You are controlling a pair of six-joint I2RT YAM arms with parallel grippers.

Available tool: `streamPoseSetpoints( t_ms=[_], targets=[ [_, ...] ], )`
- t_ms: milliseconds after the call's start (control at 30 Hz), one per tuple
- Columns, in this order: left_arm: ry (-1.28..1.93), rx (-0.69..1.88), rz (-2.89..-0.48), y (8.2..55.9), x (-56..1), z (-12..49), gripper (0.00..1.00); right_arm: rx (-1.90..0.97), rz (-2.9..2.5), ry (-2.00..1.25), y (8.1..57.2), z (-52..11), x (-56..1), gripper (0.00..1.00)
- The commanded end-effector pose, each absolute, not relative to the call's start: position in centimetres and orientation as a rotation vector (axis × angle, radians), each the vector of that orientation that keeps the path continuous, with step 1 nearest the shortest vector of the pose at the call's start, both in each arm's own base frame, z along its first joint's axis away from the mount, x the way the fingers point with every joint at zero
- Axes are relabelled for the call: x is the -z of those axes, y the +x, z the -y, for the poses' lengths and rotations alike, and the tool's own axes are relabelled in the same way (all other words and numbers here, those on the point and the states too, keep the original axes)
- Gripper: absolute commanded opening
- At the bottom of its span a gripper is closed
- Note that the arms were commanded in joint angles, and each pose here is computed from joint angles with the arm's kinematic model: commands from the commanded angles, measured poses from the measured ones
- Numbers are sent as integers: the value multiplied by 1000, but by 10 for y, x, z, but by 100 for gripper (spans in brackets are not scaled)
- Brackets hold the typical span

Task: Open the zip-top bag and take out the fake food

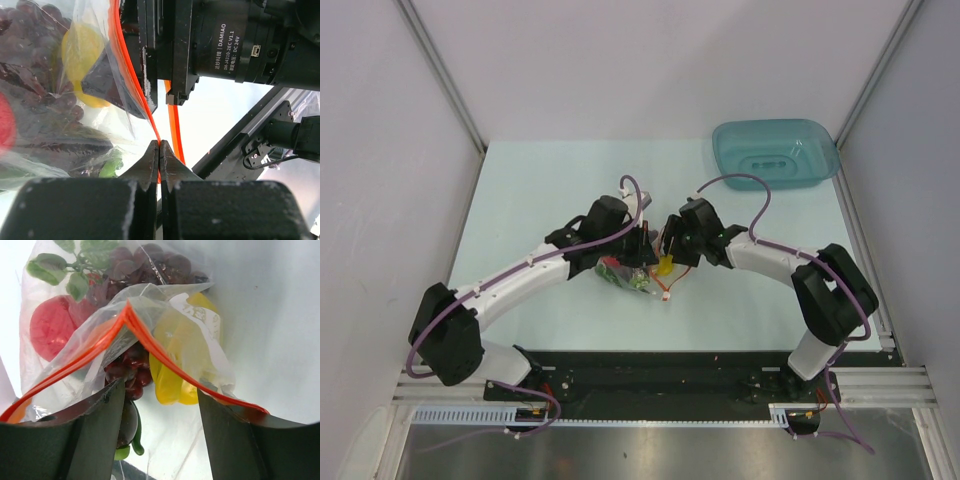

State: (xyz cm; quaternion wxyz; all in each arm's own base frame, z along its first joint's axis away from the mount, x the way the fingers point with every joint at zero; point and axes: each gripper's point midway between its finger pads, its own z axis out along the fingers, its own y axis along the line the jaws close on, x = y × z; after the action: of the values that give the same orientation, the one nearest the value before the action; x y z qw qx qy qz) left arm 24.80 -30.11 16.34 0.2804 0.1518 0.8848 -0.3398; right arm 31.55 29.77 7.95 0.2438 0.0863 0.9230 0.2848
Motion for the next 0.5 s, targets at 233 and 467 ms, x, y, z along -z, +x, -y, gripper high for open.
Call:
streamPoseSetpoints(
  t_ms=[233,467],
  targets=[
    [416,938,-2341,246,-170,305,0,-584,-2511,292,318,-275,-72,67],
    [398,953,-2348,244,-168,305,0,-651,-2512,274,323,-292,-59,65]
  ],
)
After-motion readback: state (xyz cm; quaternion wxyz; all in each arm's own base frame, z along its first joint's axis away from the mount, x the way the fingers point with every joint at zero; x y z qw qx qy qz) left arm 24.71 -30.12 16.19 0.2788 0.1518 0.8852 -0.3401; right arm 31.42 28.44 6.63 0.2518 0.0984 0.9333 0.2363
